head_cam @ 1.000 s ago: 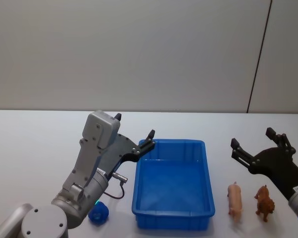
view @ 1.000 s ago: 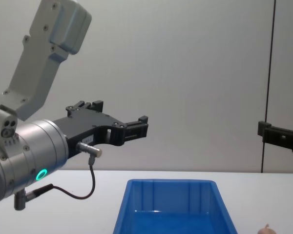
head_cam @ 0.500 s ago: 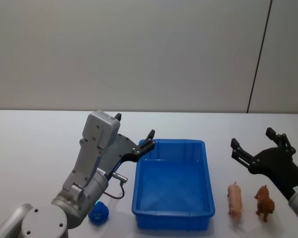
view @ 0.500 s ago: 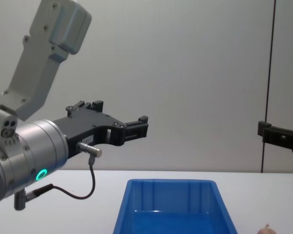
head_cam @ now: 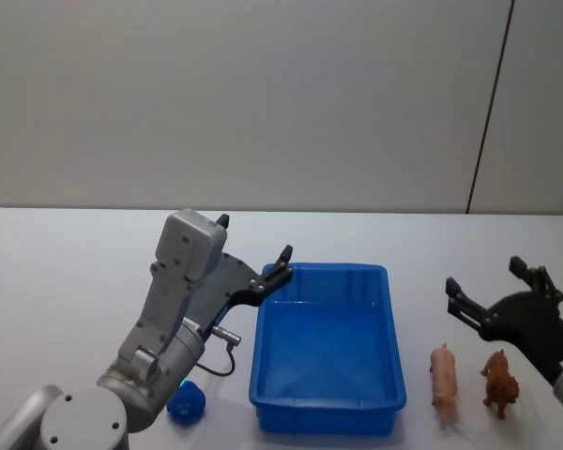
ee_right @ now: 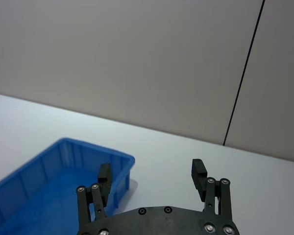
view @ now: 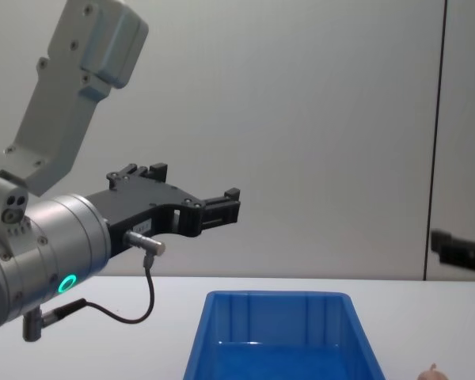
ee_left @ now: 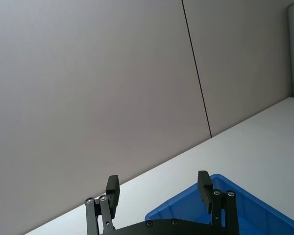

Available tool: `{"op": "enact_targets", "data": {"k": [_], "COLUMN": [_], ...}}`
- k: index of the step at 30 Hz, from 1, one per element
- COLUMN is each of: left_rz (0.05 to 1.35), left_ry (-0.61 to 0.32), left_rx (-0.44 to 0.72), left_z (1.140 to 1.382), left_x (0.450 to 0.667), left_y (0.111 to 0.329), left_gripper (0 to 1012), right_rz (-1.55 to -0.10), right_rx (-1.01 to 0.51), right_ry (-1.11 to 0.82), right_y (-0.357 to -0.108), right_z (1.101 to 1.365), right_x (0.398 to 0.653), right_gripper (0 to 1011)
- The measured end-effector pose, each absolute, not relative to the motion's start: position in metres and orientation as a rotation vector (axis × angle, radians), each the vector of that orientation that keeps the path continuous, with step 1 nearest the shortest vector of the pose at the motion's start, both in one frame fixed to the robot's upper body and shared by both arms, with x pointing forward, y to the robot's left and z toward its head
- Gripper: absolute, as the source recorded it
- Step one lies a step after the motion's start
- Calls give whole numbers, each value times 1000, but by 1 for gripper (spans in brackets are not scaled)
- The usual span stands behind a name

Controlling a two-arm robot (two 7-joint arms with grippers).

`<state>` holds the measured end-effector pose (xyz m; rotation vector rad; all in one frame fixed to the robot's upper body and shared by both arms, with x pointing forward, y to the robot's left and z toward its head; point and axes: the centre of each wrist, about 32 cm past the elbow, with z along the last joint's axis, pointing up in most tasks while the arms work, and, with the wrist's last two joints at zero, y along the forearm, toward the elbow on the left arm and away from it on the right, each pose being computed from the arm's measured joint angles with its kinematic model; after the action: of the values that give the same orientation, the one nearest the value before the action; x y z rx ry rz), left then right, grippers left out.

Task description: Pick up the two dolls from the table and place them into the box.

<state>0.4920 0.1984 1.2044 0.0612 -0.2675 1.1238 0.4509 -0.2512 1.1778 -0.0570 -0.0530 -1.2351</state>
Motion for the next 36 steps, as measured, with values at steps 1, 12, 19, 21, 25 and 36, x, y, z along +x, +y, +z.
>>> {"op": "enact_targets", "data": {"k": [1,12,19,21,25,36], "left_rz": [1124,1124,1124,1124,1124,1124], "left_ry": [-268,-268,-268,-267,-268,-268], "left_rx": [61,61,61,61,61,61], "left_z": [1204,1204,1204,1204,1204,1204], "left_x": [492,492,492,492,492,492], "left_y": [198,198,198,198,198,198], "left_gripper": [1004,1004,1004,1004,1004,1004], "right_rz": [-1237,-1251,-1258,-1256,-1244,-1209], "right_rx": [-68,-206,-277,-296,-324,-378], "right_ry": [-50,2,36,47,64,114], "right_y": [-253,-275,-286,-289,-294,-298], "right_z": [1176,1159,1150,1148,1144,1138], "right_x": [451,448,442,440,436,429], "right_gripper": [1001,1001,1001,1001,1001,1001]}}
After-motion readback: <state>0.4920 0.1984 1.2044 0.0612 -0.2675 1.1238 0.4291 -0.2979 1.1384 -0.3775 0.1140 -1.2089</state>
